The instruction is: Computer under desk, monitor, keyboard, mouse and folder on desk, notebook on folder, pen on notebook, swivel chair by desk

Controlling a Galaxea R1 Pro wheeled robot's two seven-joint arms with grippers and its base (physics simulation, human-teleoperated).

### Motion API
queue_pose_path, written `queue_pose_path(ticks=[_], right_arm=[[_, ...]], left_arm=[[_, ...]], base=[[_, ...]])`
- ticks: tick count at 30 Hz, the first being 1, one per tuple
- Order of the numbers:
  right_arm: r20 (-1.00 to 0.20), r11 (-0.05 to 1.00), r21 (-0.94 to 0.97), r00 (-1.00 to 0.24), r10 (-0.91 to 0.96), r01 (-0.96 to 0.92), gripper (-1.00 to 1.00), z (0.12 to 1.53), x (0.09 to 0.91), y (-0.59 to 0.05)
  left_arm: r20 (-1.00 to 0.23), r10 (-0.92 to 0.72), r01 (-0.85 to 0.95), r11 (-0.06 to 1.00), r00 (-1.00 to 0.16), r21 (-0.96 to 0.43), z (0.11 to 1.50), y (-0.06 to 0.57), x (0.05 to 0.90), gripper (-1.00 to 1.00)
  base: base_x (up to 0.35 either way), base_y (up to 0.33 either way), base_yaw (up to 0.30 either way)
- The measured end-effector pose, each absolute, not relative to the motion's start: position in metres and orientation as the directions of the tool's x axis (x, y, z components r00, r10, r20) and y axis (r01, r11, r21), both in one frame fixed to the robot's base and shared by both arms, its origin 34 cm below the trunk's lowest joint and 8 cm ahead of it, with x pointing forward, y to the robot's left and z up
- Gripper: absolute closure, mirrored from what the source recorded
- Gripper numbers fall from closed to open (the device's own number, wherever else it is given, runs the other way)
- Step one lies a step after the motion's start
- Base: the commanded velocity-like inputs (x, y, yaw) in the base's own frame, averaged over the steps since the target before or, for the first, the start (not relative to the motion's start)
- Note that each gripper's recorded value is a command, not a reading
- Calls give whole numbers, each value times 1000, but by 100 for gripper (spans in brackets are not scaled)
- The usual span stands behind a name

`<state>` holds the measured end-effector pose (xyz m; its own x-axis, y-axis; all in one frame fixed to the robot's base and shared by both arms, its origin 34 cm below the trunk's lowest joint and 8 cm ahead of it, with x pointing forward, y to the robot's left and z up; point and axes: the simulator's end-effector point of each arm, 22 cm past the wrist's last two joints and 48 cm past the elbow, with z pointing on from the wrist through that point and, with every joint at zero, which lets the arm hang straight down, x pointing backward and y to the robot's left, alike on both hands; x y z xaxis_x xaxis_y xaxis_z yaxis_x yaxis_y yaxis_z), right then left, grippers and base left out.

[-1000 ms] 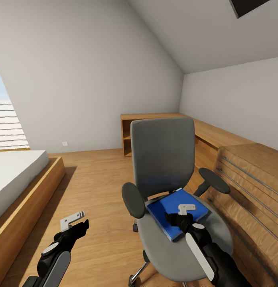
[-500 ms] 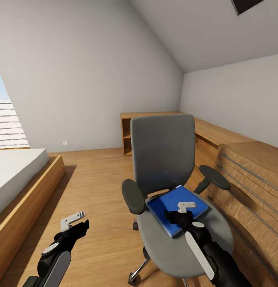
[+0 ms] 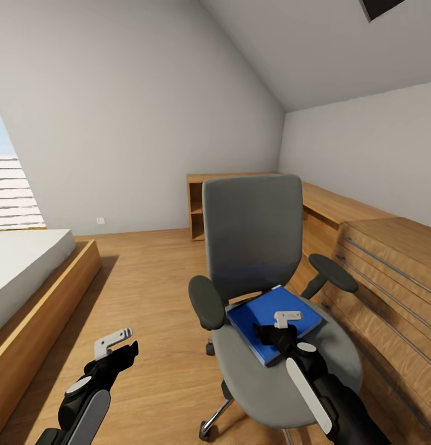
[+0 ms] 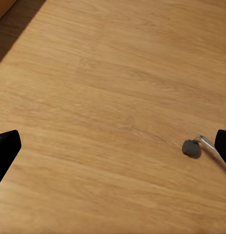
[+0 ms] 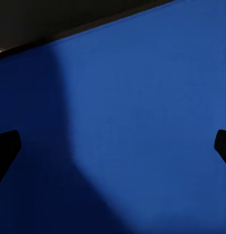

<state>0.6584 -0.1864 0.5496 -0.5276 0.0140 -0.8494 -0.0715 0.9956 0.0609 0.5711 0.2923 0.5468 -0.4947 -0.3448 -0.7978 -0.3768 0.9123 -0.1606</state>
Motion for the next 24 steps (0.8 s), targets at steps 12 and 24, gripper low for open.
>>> queue_pose_path(ticks=[12,24], right_arm=[[-849,995,64,-528,16,-72,-100,549,658,-186],[-847,995,68,-531,20,-72,-100,548,658,-185]], left_arm=[[-795,-343,-375,913,-501,-157,544,291,570,-100],[-794,-342,-375,914,-503,-156,543,291,570,-100]], base=[[-40,0,0],[-106,0,0]])
